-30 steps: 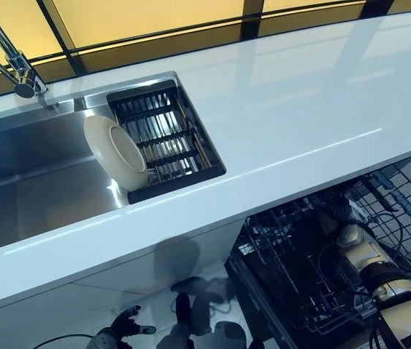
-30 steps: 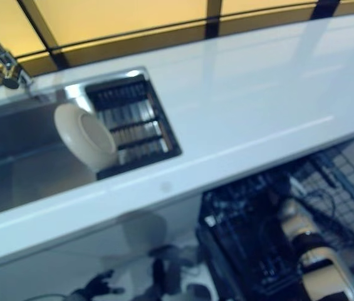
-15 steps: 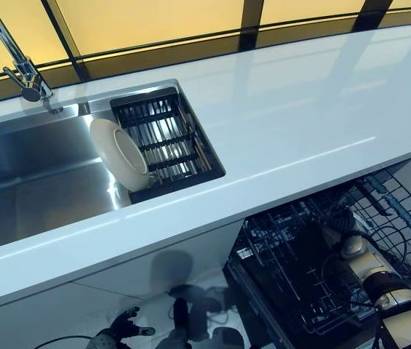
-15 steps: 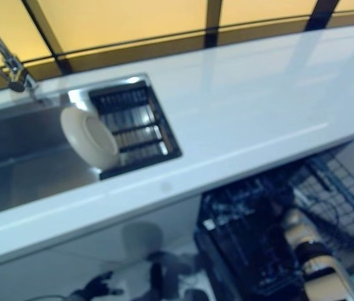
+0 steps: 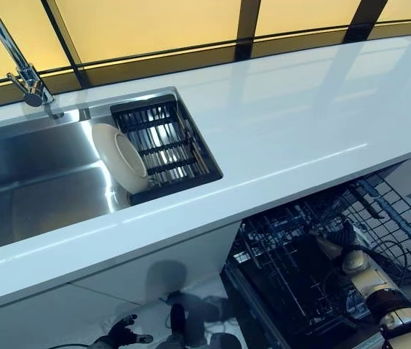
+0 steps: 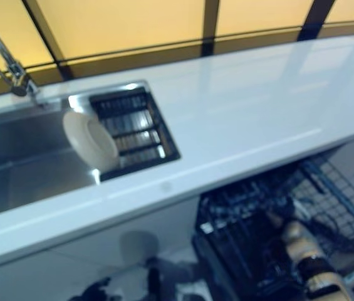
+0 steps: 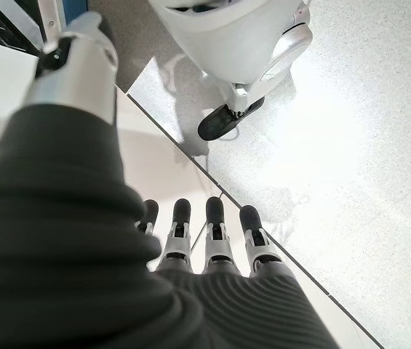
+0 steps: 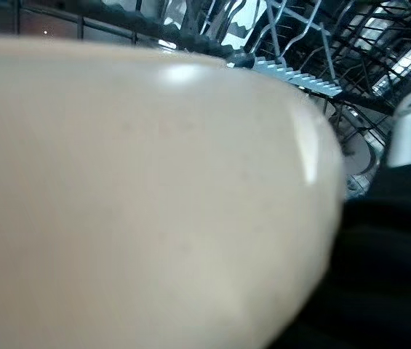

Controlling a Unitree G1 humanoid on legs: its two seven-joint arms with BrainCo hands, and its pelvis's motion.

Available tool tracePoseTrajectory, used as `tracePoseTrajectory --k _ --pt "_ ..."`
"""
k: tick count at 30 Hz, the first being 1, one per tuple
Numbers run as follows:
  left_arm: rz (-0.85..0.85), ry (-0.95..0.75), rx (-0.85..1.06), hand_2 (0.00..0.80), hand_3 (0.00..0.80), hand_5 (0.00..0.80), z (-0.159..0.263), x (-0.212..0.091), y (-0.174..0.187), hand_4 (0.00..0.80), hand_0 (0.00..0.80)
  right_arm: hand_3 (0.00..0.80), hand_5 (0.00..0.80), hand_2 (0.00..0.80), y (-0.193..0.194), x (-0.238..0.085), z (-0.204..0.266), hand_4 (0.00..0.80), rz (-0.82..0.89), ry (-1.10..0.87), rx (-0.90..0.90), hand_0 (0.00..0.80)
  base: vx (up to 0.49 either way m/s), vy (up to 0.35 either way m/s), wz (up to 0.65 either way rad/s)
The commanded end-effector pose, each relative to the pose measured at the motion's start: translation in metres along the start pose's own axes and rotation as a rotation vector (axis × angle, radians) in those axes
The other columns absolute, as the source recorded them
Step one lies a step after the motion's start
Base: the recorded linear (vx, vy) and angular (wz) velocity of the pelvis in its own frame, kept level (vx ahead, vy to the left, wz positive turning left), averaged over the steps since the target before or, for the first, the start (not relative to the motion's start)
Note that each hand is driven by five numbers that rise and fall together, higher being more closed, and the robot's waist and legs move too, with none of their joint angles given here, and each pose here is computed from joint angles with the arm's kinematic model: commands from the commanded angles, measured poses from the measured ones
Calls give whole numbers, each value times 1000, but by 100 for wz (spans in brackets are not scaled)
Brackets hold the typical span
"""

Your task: Take plates into dishwasher

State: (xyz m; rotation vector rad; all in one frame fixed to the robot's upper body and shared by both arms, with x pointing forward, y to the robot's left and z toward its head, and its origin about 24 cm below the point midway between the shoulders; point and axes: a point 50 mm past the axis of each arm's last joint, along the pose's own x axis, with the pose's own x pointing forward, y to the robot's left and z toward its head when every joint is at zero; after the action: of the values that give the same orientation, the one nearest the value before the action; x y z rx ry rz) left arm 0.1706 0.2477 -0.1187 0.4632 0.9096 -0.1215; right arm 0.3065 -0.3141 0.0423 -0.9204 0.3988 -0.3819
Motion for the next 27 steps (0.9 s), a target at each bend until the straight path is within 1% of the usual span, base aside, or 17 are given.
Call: tracePoseTrajectory --k 1,6,12,17,27 --pt "13 12 7 0 0 0 -3 0 -1 0 0 0 0 0 -13 -3 -23 0 -41 68 -30 0 35 -6 -3" --pt "11 34 0 0 0 0 -11 -2 -6 0 0 0 0 0 -11 -10 -25 0 -44 37 -12 0 58 2 -4" --pt "10 62 -24 0 0 0 -24 -7 -12 0 0 0 0 0 -26 -20 -20 0 -121 -48 64 0 55 21 -4" --pt "16 96 -53 0 0 0 -39 -12 -19 0 0 0 0 0 -44 -36 -13 0 -212 -145 151 0 32 26 -7" --pt "12 171 -90 0 0 0 -70 -25 -32 0 0 0 0 0 -68 -59 -19 0 -274 -223 178 0 46 18 -8"
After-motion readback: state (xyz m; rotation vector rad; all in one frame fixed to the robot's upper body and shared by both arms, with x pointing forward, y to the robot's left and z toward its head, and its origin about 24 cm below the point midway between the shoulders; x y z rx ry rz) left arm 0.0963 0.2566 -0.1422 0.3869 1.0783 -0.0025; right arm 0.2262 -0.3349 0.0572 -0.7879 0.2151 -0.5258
